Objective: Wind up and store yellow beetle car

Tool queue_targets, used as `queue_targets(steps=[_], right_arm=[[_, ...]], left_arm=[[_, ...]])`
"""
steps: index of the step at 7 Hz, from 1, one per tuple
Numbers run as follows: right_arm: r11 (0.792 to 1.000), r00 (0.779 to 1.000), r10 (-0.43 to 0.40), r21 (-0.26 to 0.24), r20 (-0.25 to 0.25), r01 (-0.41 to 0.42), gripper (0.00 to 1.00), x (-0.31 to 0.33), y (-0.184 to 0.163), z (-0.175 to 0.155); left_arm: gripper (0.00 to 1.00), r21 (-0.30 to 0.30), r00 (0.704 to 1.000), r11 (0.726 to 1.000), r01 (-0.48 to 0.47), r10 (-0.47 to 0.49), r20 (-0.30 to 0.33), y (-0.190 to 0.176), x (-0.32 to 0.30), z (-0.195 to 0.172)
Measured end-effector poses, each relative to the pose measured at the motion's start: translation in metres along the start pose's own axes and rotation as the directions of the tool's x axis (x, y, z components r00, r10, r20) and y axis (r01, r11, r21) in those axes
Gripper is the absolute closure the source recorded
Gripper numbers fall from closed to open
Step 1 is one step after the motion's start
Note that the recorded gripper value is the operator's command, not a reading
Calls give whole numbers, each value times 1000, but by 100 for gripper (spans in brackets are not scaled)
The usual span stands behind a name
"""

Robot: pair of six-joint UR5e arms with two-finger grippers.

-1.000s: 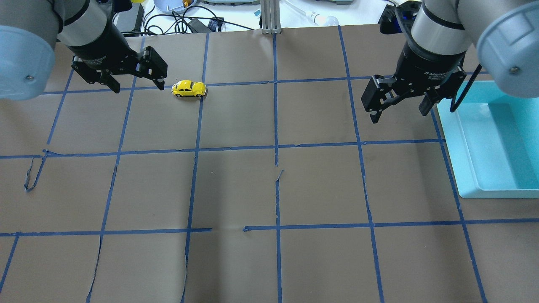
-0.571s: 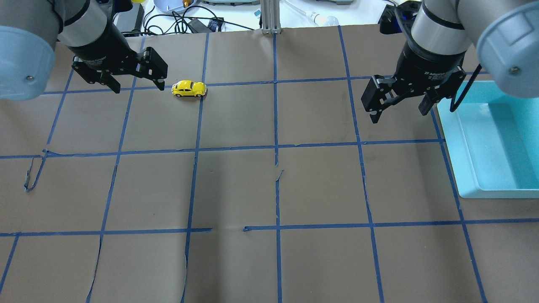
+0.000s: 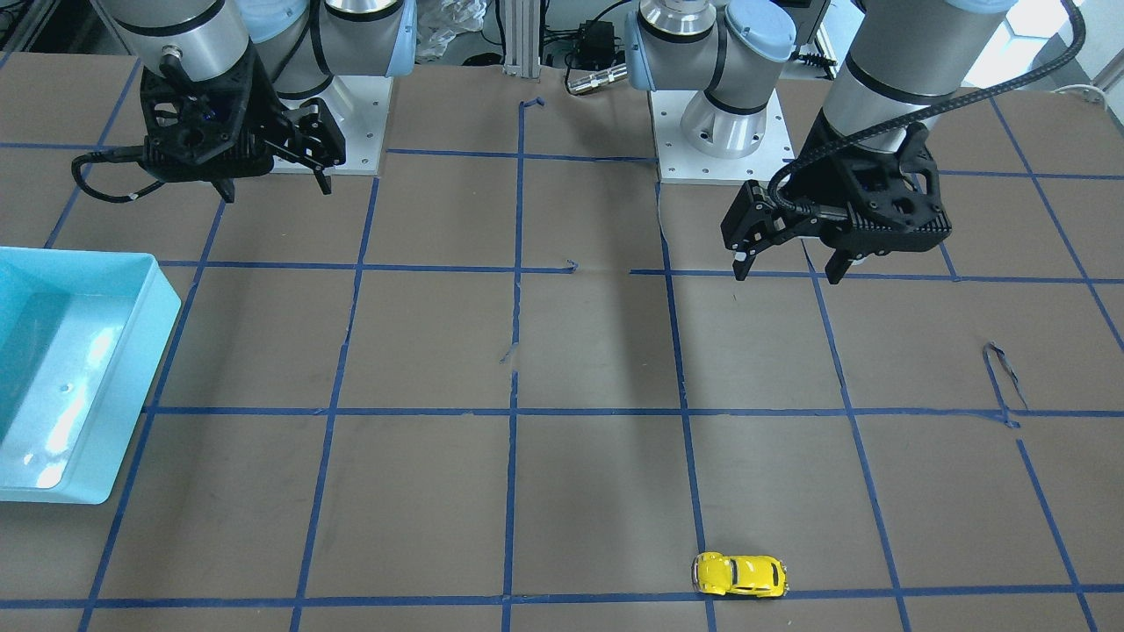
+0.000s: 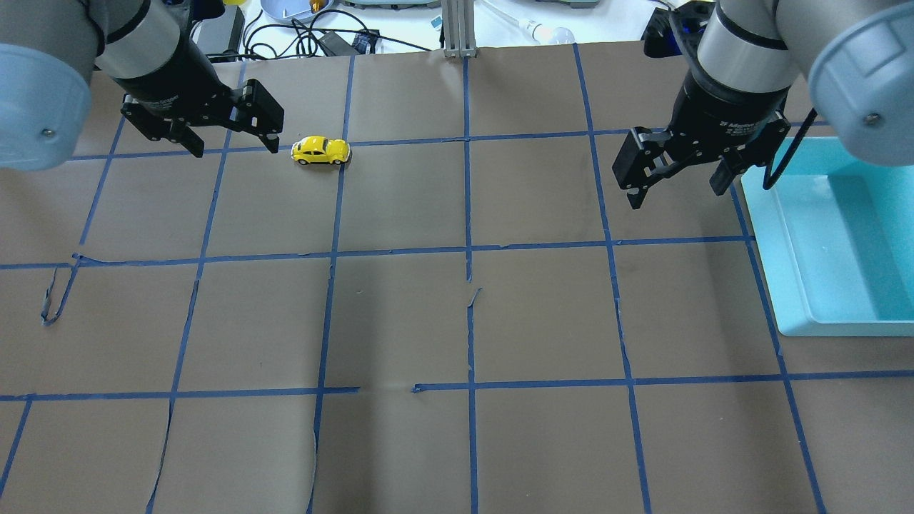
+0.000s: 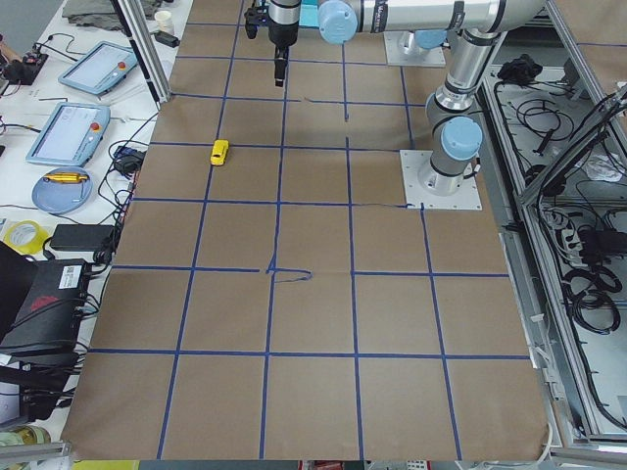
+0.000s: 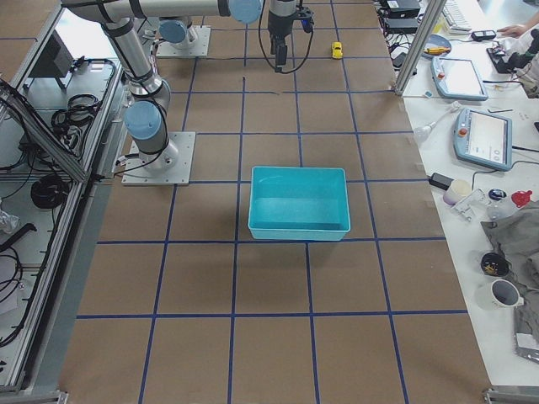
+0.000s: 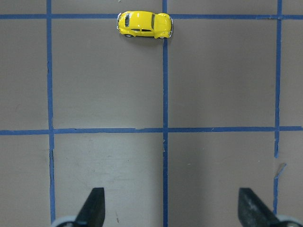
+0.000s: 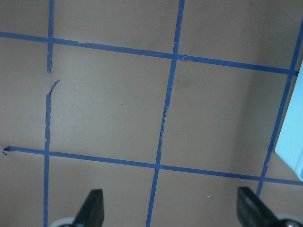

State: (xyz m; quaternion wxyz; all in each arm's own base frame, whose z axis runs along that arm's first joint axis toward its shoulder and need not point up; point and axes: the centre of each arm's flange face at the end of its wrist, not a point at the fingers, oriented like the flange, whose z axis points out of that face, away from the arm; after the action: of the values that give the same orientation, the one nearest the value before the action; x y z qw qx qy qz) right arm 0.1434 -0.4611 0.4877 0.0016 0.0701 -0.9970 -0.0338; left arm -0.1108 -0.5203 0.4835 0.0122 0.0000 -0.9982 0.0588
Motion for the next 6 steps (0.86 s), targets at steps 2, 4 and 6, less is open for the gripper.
queue_targets(steps=[2,4,6], right_arm=[[1000,1000,1,0,-1,-1,0,0,0,0],[1000,1000,1,0,-1,-1,0,1,0,0],[1000,1000,1,0,-2,-1,0,0,0,0]], left_arm=[[0,-1,1000,1000,-1,1,1,0,0,0],[0,-5,1000,1000,-15,15,2,0,0,2],[0,-54,990,988,-143,142,-10,-13,1,32]])
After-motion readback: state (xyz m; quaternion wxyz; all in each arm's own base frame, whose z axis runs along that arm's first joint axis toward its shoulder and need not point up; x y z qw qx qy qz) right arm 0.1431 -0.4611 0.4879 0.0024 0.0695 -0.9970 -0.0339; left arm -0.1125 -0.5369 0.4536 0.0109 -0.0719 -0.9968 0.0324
